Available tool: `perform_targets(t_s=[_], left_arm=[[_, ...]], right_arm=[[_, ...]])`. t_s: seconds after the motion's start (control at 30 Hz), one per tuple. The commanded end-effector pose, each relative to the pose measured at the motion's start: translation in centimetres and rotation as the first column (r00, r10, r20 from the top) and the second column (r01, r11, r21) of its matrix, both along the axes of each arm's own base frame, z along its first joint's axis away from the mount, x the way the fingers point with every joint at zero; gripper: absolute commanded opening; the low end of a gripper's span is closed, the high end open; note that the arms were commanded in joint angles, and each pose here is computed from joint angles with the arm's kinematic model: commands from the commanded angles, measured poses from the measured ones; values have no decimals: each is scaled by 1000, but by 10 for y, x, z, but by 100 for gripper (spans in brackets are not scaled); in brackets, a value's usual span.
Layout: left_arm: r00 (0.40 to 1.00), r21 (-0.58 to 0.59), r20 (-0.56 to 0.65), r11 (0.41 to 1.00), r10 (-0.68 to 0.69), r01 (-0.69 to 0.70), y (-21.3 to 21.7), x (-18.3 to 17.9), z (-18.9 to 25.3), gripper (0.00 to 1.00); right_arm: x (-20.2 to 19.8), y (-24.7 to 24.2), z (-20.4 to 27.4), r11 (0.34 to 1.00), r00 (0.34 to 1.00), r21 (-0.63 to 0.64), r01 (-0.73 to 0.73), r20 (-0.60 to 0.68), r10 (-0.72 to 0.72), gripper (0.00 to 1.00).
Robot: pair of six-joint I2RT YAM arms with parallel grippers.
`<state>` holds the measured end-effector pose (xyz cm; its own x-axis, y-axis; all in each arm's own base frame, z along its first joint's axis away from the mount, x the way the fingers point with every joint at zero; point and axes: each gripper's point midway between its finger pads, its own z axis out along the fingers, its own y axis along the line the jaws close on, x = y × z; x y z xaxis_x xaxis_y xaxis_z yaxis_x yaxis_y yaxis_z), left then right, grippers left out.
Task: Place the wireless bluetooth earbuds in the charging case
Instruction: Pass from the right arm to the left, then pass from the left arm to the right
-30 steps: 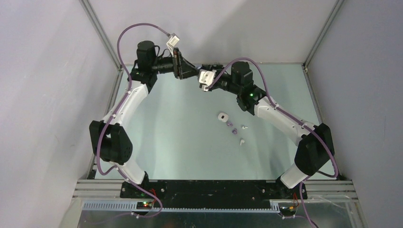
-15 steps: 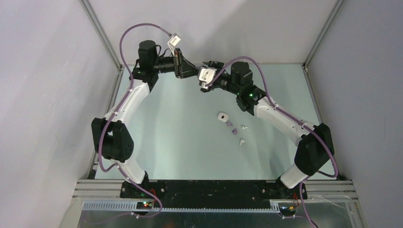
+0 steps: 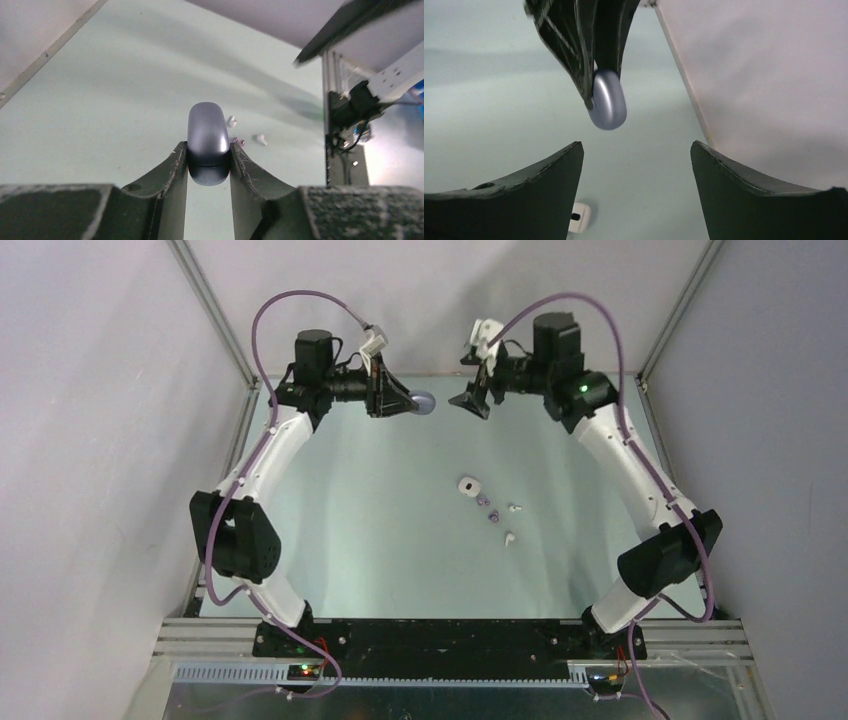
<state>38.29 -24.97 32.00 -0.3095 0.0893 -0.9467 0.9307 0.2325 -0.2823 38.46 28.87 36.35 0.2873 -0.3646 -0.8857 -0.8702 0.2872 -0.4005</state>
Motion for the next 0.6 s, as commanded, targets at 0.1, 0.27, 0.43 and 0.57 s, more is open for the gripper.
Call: perform_targets(t_s=[0.1,0.27,0.43,0.57], left_arm=[[915,193,386,980,-120,47,10,-27,13,8],[874,280,446,958,-193,69,10,-45,2,8],[839,285,509,957,-193,47,10,-50,5,8],[831,293,518,955,-202,49,10,-52,4,7]], right_arm=[[-48,11,-7,969,918,32,-247,-314,244,77],[-44,33,-20,960,905,31,-280,-326,274,75],[-49,51,-37,944,892,1,-330,-328,312,74],[-47,58,-46,944,893,-14,-331,-327,308,73]])
